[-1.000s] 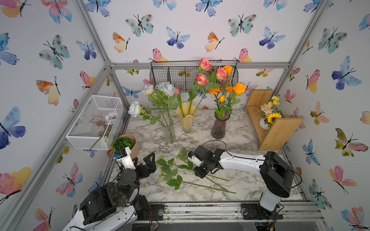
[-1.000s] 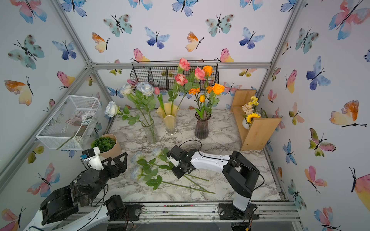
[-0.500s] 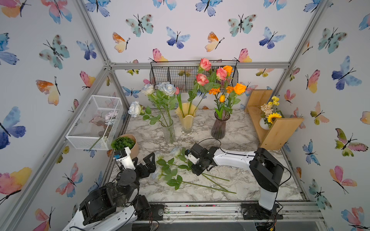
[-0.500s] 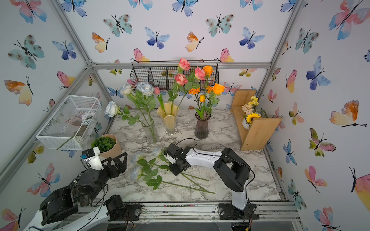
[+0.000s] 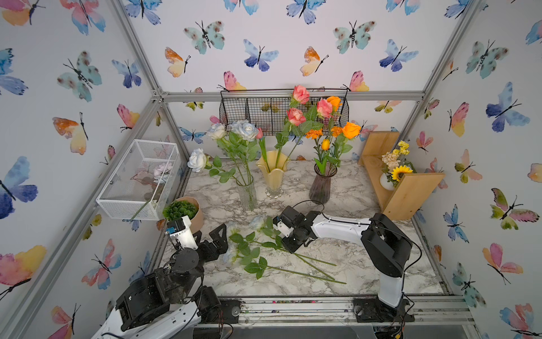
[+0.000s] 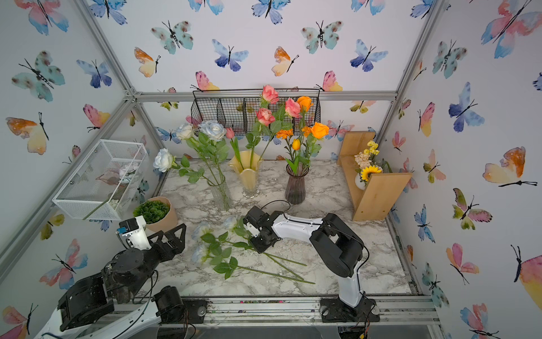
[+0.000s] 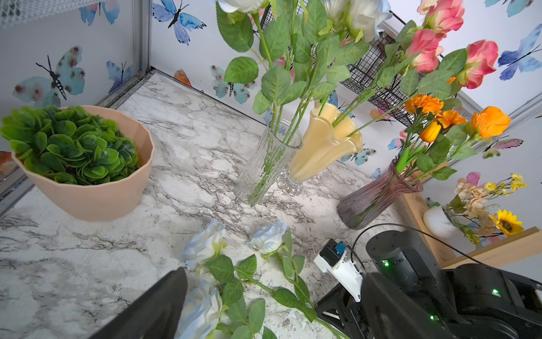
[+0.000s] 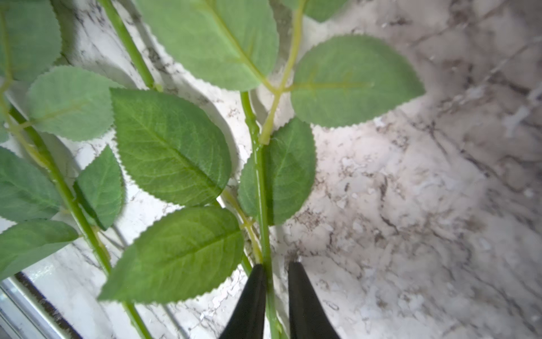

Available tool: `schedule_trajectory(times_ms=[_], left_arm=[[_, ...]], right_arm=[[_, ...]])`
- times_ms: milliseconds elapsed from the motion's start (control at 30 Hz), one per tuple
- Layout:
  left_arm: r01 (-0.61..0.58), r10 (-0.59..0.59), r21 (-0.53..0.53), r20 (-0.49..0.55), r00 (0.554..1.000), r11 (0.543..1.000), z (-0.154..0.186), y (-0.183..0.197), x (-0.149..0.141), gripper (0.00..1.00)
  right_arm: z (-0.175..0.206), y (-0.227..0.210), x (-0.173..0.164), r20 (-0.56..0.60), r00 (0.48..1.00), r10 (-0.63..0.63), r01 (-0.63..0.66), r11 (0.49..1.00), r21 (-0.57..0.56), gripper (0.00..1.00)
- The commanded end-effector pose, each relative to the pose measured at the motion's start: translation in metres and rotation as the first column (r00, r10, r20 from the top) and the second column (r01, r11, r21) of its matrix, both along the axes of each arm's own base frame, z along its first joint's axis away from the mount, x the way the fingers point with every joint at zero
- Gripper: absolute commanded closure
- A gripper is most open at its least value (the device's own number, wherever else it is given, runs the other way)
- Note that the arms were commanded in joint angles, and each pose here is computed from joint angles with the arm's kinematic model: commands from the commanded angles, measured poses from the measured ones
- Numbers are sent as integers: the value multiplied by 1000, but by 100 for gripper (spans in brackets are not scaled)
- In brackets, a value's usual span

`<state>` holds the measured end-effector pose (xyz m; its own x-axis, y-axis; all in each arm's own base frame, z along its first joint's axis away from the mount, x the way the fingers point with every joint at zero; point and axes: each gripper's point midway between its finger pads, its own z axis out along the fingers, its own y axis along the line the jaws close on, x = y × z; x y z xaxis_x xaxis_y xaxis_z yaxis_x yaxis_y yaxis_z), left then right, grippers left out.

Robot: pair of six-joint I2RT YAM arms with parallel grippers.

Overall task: Arrange the flowers in different vases according to their colors
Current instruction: Pick up the flower at the center of the board.

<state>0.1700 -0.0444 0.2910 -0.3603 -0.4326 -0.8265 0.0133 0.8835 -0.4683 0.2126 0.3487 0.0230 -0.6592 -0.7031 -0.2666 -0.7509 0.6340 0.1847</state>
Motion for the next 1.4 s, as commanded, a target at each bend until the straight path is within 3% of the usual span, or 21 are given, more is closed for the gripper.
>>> schedule_trajectory(times_ms=[0,167,800,967,1100,1367], left_arm=[[-22,22,7,6,1000,1000,1,5,1,1],[-19,19,13,2,1000,1000,0,3,1,1],[-20,20,-7,16,1000,1000,3,6,-1,1],[-20,20,-8,17,1000,1000,3,7,-1,1],[-18,18,-9,18,1000,1000,3,7,-1,1],[-18,18,-6,17,1000,1000,3,6,-1,1]], right_arm=[[7,-3,2,9,1000,-6,6,1000,-8,80],[12,-6,-1,6,1000,-14,14,1000,7,78],[-23,-16,1,-18,1000,-13,11,993,-115,79],[-22,-17,3,-8,1000,-7,6,992,-123,85],[-10,-17,8,37,999,11,-6,994,-113,97],[51,-7,28,200,978,65,-58,998,-39,98]])
